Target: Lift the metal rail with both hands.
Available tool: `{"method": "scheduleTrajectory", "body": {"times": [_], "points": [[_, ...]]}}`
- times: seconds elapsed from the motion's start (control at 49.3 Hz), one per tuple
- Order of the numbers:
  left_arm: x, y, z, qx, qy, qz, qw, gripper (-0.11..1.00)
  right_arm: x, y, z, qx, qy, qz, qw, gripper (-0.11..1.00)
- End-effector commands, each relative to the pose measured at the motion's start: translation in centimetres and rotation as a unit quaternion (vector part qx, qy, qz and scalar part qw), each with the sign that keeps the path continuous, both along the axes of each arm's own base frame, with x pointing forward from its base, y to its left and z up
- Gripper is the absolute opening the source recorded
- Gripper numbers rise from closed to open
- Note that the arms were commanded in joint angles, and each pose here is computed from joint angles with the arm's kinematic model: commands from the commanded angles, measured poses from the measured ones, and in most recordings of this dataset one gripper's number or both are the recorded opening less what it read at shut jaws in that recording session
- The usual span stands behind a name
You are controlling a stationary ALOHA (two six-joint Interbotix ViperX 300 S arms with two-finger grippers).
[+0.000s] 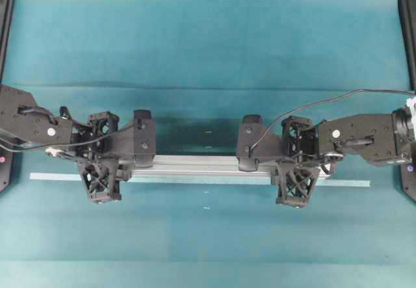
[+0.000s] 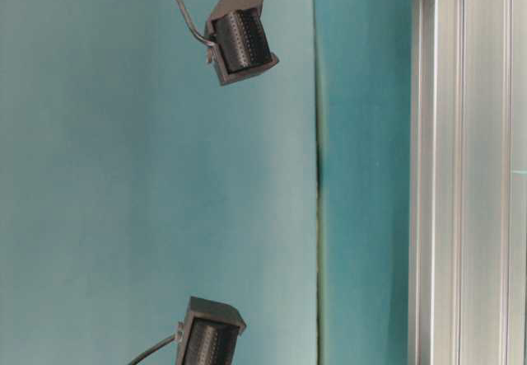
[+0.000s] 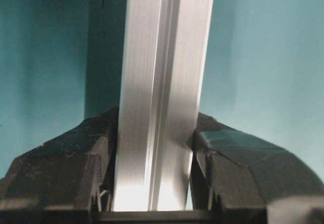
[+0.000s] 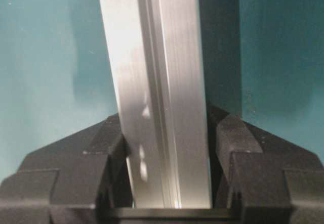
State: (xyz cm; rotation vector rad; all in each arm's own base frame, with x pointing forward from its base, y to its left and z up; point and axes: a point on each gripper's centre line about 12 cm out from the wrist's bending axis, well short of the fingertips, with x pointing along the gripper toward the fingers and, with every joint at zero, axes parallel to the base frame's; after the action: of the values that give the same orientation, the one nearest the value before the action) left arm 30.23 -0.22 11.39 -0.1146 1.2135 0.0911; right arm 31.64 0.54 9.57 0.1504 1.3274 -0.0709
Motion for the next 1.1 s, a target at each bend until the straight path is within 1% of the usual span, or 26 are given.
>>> {"method": "scheduleTrajectory", "body": {"times": [0.0, 0.041, 0.061, 0.122, 0.162, 0.203, 0.243, 0.325, 0.467, 0.629, 0.751, 0.832, 0.933, 1.075], "points": [[0.3, 0.1, 0.4, -0.006, -0.010, 0.015, 0.9998, 0.48, -0.1, -0.6, -0.1, 0.004, 0.003, -0.019, 0.9998, 0.48], [0.2, 0.1, 0.4, -0.006, -0.009, 0.015, 0.9998, 0.61, -0.1, -0.5, -0.1, 0.004, 0.002, -0.017, 0.9998, 0.59], [0.2, 0.1, 0.4, -0.006, -0.009, 0.016, 0.9998, 0.69, -0.1, -0.5, -0.2, 0.004, 0.003, -0.017, 0.9998, 0.65], [0.1, 0.1, 0.3, -0.007, -0.009, 0.017, 0.9998, 0.85, -0.1, -0.4, -0.2, 0.003, 0.002, -0.015, 0.9999, 0.82], [0.1, 0.1, 0.3, -0.007, -0.009, 0.018, 0.9998, 0.93, -0.1, -0.4, -0.2, 0.003, 0.002, -0.014, 0.9999, 0.91], [0.1, 0.1, 0.3, -0.007, -0.008, 0.018, 0.9998, 0.97, 0.0, -0.4, -0.1, 0.003, 0.000, -0.012, 0.9999, 0.97], [0.1, 0.1, 0.4, -0.007, -0.009, 0.018, 0.9998, 0.97, 0.0, -0.4, -0.2, 0.003, 0.001, -0.012, 0.9999, 0.99], [0.2, 0.1, 0.4, -0.007, -0.010, 0.018, 0.9998, 0.94, 0.1, -0.4, 0.0, 0.003, -0.002, -0.013, 0.9999, 0.99], [0.3, 0.1, 0.8, -0.006, -0.014, 0.015, 0.9998, 0.95, 0.2, -0.3, 0.3, 0.003, -0.005, -0.012, 0.9999, 0.99], [0.7, 0.1, 3.4, -0.005, -0.041, 0.012, 0.9991, 0.95, 0.7, -0.5, 2.6, 0.004, -0.040, -0.017, 0.9990, 0.99], [-0.1, 0.1, 6.3, -0.004, -0.046, 0.012, 0.9988, 0.95, 0.7, -0.6, 5.2, 0.004, -0.082, -0.019, 0.9964, 0.99], [-1.1, 0.1, 8.4, -0.004, -0.059, 0.014, 0.9981, 0.95, 0.5, -0.7, 7.2, 0.004, -0.115, -0.022, 0.9932, 0.99], [-2.2, 0.1, 11.0, -0.006, -0.103, 0.015, 0.9946, 0.94, 0.1, -1.1, 10.0, 0.002, -0.159, -0.025, 0.9869, 0.99], [-3.8, 0.2, 14.6, -0.006, -0.176, 0.012, 0.9842, 0.94, -0.9, -1.5, 13.8, -0.005, -0.225, -0.027, 0.9740, 0.99]]}}
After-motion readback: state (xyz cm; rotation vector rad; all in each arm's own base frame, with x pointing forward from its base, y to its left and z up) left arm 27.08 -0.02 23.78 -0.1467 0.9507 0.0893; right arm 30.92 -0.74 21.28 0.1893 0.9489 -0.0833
